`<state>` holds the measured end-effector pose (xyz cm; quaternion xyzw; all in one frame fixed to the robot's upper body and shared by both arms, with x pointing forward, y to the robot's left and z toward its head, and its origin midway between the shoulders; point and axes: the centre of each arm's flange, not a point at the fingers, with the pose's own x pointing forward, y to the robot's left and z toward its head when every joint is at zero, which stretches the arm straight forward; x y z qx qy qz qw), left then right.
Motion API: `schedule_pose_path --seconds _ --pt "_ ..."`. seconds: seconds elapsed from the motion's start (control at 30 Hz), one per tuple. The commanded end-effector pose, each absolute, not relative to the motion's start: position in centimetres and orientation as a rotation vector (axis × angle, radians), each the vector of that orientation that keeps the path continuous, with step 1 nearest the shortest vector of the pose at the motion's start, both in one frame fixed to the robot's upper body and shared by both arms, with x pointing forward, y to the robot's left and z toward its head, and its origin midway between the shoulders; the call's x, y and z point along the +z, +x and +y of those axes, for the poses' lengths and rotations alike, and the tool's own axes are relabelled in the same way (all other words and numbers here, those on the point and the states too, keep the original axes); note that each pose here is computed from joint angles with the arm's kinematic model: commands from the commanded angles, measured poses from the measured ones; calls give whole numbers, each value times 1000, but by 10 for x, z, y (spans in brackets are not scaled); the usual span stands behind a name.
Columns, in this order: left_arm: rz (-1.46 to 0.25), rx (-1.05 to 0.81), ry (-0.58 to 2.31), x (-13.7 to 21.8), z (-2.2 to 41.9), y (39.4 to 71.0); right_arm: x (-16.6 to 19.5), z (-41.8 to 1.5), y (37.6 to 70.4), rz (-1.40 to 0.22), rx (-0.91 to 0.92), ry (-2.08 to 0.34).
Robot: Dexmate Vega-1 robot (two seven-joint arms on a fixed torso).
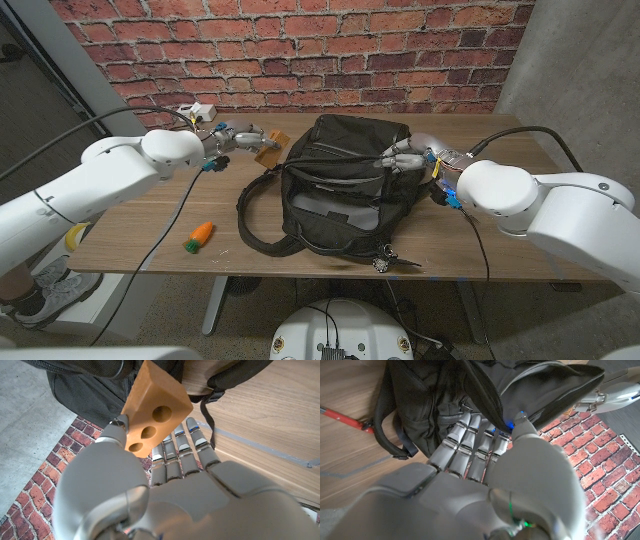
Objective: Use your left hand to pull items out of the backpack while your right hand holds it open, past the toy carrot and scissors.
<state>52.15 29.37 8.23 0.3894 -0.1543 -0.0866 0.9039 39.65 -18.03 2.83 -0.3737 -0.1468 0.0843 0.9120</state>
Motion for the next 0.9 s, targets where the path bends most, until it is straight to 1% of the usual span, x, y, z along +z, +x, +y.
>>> schedule_pose_path --seconds 0.03,0.47,0.9 --pt "-257 -138 824 78 300 519 27 -193 407 -257 332 -655" --pt "-196 -73 852 75 308 516 29 -204 423 -248 442 -568" --pt "-170 -37 863 76 314 515 27 -208 422 -240 551 -529"
